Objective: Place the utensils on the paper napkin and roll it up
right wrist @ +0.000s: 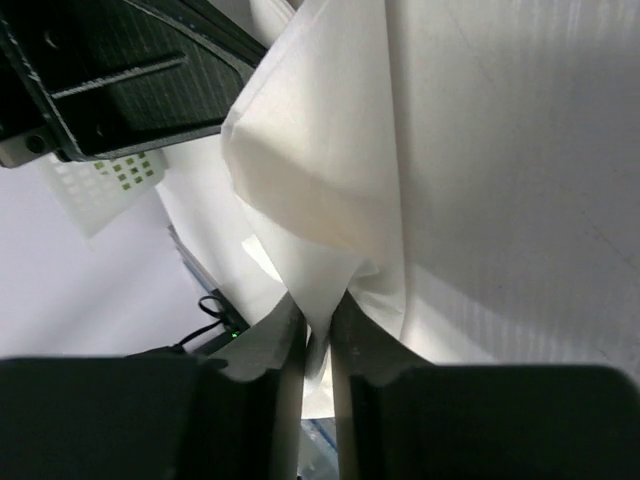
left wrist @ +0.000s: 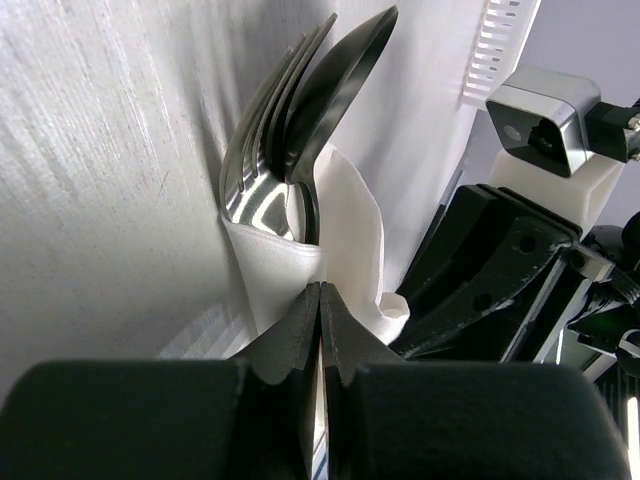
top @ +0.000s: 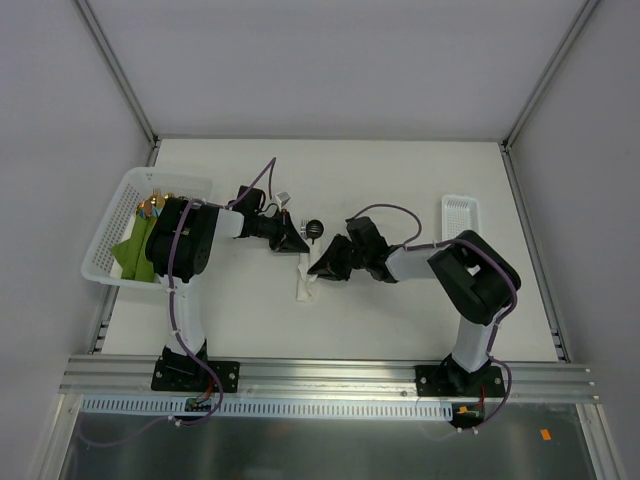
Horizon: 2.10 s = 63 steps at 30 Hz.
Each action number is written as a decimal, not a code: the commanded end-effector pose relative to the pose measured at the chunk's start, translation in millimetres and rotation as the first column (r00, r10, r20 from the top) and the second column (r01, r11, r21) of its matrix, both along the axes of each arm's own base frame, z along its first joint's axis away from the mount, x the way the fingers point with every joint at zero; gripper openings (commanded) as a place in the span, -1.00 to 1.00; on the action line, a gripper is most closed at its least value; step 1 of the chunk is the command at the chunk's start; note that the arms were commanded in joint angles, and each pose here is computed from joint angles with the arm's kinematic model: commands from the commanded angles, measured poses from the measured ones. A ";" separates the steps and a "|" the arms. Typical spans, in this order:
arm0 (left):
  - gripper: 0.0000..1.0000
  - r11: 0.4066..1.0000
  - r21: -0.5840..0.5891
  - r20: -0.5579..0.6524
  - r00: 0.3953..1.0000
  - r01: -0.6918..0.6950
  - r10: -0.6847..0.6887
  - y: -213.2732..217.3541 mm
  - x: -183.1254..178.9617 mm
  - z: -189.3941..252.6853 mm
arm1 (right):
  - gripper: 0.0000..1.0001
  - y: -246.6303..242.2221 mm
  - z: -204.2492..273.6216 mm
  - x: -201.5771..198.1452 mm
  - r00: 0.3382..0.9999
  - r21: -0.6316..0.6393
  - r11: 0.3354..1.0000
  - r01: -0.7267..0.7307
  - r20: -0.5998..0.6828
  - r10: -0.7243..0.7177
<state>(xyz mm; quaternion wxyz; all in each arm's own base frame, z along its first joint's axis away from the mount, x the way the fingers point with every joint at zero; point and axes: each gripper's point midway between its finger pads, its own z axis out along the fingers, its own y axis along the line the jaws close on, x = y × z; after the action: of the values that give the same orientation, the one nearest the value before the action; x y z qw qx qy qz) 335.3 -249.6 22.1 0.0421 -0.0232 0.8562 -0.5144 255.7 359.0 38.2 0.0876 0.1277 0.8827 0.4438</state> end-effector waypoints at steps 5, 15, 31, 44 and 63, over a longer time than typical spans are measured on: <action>-1.00 0.985 0.168 -0.055 0.997 -0.046 0.056 15.0 -11.8 -40.0 | -0.94 2.8 22.1 2.8 0.998 -0.016 1.000 -0.010 0.058 0.011; -1.00 0.980 0.190 -0.049 0.997 -0.053 0.064 17.5 -11.1 -41.1 | -1.00 16.6 41.0 4.7 0.992 -0.020 0.999 -0.050 0.114 0.052; -1.00 0.980 0.193 -0.060 0.996 -0.055 0.067 17.3 -10.1 -42.0 | -0.99 27.8 -21.0 -6.2 0.998 -0.065 0.996 -0.067 -0.009 0.066; -0.91 0.983 0.147 0.044 0.994 -0.105 0.099 23.7 20.2 4.6 | -0.53 17.2 -60.7 -21.8 0.992 -0.119 0.990 -0.071 -0.113 0.057; -0.71 0.978 0.199 0.305 0.952 -0.069 0.005 39.0 46.3 95.4 | 0.39 16.8 -59.6 -21.1 0.991 -0.147 0.984 -0.100 -0.098 0.086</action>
<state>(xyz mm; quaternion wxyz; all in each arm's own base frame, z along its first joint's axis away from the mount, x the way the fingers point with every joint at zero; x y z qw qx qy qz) 392.6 -198.4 100.4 0.1871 -0.0033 0.8926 -0.4101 257.2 410.7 46.8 0.0668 0.0816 0.8683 0.4846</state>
